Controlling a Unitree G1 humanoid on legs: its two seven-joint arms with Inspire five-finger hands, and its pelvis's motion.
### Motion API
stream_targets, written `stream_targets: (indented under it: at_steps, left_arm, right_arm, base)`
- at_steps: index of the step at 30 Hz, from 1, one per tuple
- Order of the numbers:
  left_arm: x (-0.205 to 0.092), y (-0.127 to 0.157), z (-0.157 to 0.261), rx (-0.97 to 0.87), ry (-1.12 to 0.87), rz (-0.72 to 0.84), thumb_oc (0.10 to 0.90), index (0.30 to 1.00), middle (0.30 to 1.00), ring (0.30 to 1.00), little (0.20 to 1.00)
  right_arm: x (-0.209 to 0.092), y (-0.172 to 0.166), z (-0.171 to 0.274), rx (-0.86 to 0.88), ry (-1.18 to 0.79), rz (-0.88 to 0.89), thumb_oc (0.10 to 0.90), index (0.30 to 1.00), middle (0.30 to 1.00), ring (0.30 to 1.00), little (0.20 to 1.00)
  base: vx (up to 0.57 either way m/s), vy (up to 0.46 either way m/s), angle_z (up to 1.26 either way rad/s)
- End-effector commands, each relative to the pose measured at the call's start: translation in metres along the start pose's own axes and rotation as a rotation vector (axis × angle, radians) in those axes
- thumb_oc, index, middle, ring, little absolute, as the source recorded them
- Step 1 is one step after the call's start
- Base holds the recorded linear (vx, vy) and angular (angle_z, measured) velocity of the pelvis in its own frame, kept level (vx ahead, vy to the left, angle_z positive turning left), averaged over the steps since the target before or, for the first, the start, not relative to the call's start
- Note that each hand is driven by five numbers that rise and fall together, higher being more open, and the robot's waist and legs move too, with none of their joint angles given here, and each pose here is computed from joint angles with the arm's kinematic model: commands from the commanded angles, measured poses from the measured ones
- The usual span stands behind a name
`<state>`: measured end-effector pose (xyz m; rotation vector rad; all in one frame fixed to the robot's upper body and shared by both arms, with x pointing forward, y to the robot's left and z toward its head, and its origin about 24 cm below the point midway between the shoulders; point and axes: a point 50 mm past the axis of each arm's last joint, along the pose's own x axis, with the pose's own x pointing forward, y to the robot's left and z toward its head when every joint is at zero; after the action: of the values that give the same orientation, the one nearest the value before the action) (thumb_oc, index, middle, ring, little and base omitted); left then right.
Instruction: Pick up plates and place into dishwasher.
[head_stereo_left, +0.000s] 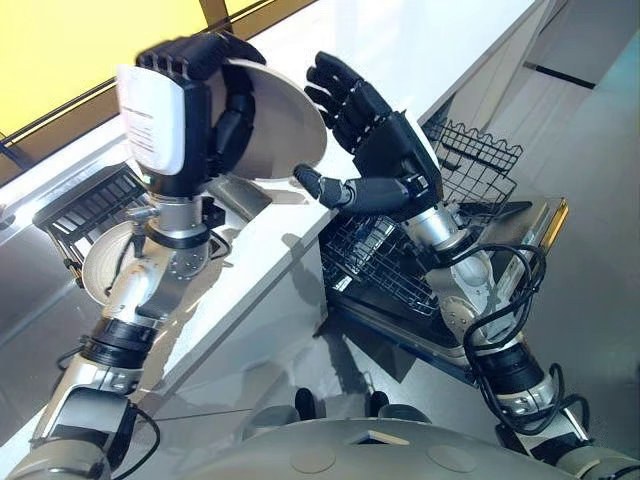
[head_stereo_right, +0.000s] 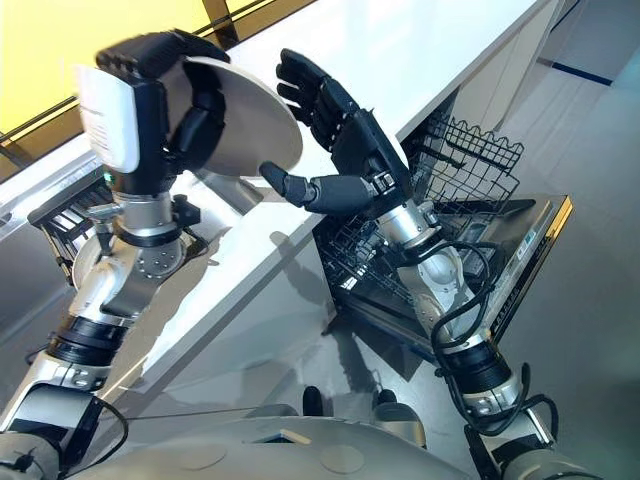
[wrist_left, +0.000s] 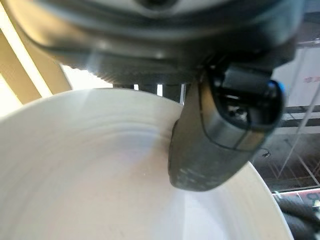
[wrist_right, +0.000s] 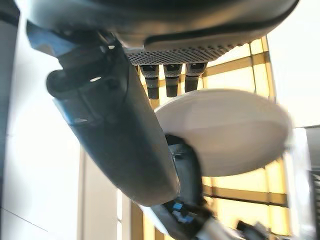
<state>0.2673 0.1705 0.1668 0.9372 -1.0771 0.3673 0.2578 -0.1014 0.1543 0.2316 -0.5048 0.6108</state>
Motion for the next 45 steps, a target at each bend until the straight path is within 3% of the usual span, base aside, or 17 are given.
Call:
stream_targets:
  at_steps: [1, 10, 11, 12, 21, 29, 32, 33, 34, 35, 40, 45]
  left_arm:
    - [0.038, 0.004, 0.001, -0.064, -0.047, 0.145, 0.1, 0.3, 0.3, 0.3, 0.2]
    - [0.036, -0.006, 0.017, -0.141, -0.077, 0.135, 0.1, 0.3, 0.3, 0.3, 0.2]
    - [0.036, -0.006, 0.018, -0.142, -0.081, 0.138, 0.1, 0.3, 0.3, 0.3, 0.2]
    - [0.036, -0.005, 0.02, -0.145, -0.09, 0.144, 0.1, 0.3, 0.3, 0.3, 0.2]
    - [0.035, -0.003, 0.026, -0.184, -0.096, 0.142, 0.1, 0.3, 0.3, 0.3, 0.2]
    - [0.02, -0.018, 0.032, -0.299, -0.016, 0.001, 0.1, 0.3, 0.3, 0.3, 0.2]
    - [0.006, -0.029, 0.028, -0.375, 0.098, -0.091, 0.1, 0.3, 0.3, 0.3, 0.2]
    - [0.001, -0.031, 0.027, -0.391, 0.128, -0.125, 0.182, 0.371, 0.371, 0.371, 0.282]
    - [-0.008, -0.038, 0.021, -0.462, 0.234, -0.209, 0.693, 0.808, 0.808, 0.808, 0.793]
    - [-0.015, -0.042, 0.017, -0.502, 0.293, -0.258, 0.8, 0.9, 0.9, 0.9, 0.9]
    - [-0.054, -0.061, 0.003, -0.606, 0.547, -0.459, 0.8, 0.9, 0.9, 0.9, 0.9]
    - [-0.068, -0.062, -0.014, -0.635, 0.671, -0.482, 0.8, 0.9, 0.9, 0.9, 0.9]
  right_arm:
    - [0.024, 0.008, 0.032, 0.052, -0.254, 0.002, 0.8, 0.9, 0.9, 0.9, 0.9]
    - [0.024, 0.014, -0.001, 0.107, -0.056, -0.03, 0.8, 0.9, 0.9, 0.9, 0.9]
    - [0.023, 0.014, -0.004, 0.109, -0.039, -0.035, 0.287, 0.46, 0.46, 0.46, 0.387]
    - [0.022, 0.013, -0.008, 0.118, -0.013, -0.043, 0.1, 0.3, 0.3, 0.3, 0.2]
    - [0.014, 0.009, -0.017, 0.136, 0.037, -0.078, 0.1, 0.3, 0.3, 0.3, 0.2]
    - [0.011, 0.009, -0.016, 0.142, 0.003, -0.11, 0.1, 0.3, 0.3, 0.3, 0.2]
    - [0.006, 0.007, -0.016, 0.139, -0.005, -0.128, 0.1, 0.3, 0.3, 0.3, 0.2]
    - [0.005, 0.006, -0.016, 0.133, -0.006, -0.131, 0.1, 0.3, 0.3, 0.3, 0.2]
    - [0.002, 0.004, -0.014, 0.125, -0.011, -0.137, 0.1, 0.3, 0.3, 0.3, 0.2]
    - [0.0, 0.002, -0.014, 0.12, -0.014, -0.144, 0.1, 0.3, 0.3, 0.3, 0.2]
    - [-0.007, -0.011, -0.006, 0.086, -0.058, -0.199, 0.1, 0.3, 0.3, 0.3, 0.2]
    - [-0.008, -0.029, 0.005, -0.011, -0.115, -0.283, 0.1, 0.3, 0.3, 0.3, 0.2]
  base:
    - [0.0, 0.0, 0.0]
    - [0.0, 0.0, 0.02]
    - [0.0, 0.0, 0.0]
    - [0.0, 0.0, 0.0]
    - [0.0, 0.0, 0.0]
    - [0.0, 0.0, 0.0]
    - [0.0, 0.0, 0.0]
    - [0.0, 0.0, 0.0]
    - [0.0, 0.0, 0.0]
    - [0.0, 0.0, 0.0]
    - [0.0, 0.0, 0.0]
    - [0.0, 0.0, 0.0]
